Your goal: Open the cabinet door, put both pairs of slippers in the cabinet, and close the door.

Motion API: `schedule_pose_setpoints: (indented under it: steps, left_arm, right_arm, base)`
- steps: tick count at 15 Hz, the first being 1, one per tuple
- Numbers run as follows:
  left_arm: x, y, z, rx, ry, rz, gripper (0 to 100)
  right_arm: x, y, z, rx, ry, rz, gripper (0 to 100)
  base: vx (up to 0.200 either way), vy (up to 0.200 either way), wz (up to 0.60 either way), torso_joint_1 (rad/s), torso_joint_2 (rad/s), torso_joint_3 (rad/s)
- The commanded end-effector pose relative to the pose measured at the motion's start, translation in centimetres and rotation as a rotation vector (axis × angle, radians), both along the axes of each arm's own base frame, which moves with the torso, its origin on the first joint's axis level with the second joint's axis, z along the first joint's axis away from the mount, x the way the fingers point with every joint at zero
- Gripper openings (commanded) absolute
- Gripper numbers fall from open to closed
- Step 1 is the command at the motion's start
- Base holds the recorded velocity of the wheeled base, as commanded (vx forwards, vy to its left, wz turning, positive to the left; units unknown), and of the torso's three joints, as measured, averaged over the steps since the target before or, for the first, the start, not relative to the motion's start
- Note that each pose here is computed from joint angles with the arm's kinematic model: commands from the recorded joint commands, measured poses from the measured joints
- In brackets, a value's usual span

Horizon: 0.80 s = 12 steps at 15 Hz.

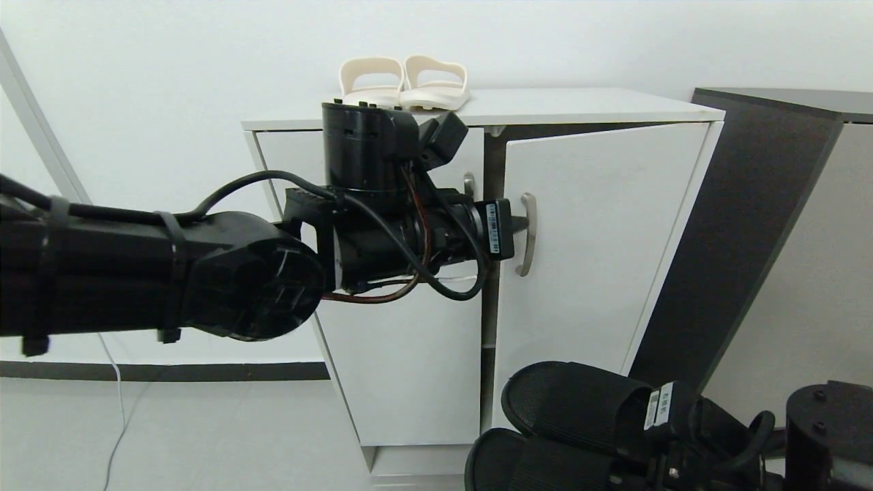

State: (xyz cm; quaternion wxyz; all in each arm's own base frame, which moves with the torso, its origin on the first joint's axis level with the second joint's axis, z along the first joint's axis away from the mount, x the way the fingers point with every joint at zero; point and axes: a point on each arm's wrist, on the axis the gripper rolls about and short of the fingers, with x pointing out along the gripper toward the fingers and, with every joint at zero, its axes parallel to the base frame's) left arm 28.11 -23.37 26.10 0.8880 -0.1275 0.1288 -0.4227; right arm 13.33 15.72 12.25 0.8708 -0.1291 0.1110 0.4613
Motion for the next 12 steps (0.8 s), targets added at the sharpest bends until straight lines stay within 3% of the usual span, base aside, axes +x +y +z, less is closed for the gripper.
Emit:
schedule_pose_setpoints:
  steps: [1, 5, 8, 9, 10, 11, 12]
  left_arm:
    - [-1.6, 1.1, 1.1, -0.014, -0.018, -0.002, 0]
    - [-1.2, 3.4, 1.9, -0.028, -0.032, 0.054, 0]
    - [1.0, 3.4, 0.8, -0.035, -0.022, 0.073, 0]
    - [1.9, 3.0, 0.4, -0.063, -0.03, 0.062, 0]
    - [2.7, 2.5, 0.1, -0.11, -0.043, 0.061, 0]
    - [3.3, 2.1, -0.1, -0.132, -0.049, 0.061, 0]
    - [3.8, 1.8, -0.3, -0.134, -0.044, 0.061, 0]
  right_arm:
    - [0.0, 0.0, 0.1, 0.002, -0.003, 0.001, 0]
    - [-0.1, -0.1, 0.1, 0.002, -0.005, 0.0, 0]
    - [-0.1, -0.1, 0.1, 0.002, -0.005, -0.002, 0]
    - [-0.1, -0.1, 0.1, 0.002, -0.005, 0.0, 0]
    - [-0.2, -0.1, 0.1, 0.0, -0.005, 0.002, 0]
    - [-0.4, -0.1, -0.1, -0.005, -0.002, 0.011, 0]
    - [-0.7, 0.1, -0.1, -0.007, 0.001, 0.023, 0]
  base:
    - [0.0, 0.0, 0.0, 0.0, 0.0, 0.0]
    - [0.0, 0.0, 0.0, 0.0, 0.0, 0.0]
    - [0.0, 0.0, 0.0, 0.0, 0.0, 0.0]
    - [0.0, 0.0, 0.0, 0.0, 0.0, 0.0]
    - [0.0, 0.0, 0.0, 0.0, 0.0, 0.0]
    - [0.0, 0.0, 0.0, 0.0, 0.0, 0.0]
    - [0.0, 0.0, 0.0, 0.0, 0.0, 0.0]
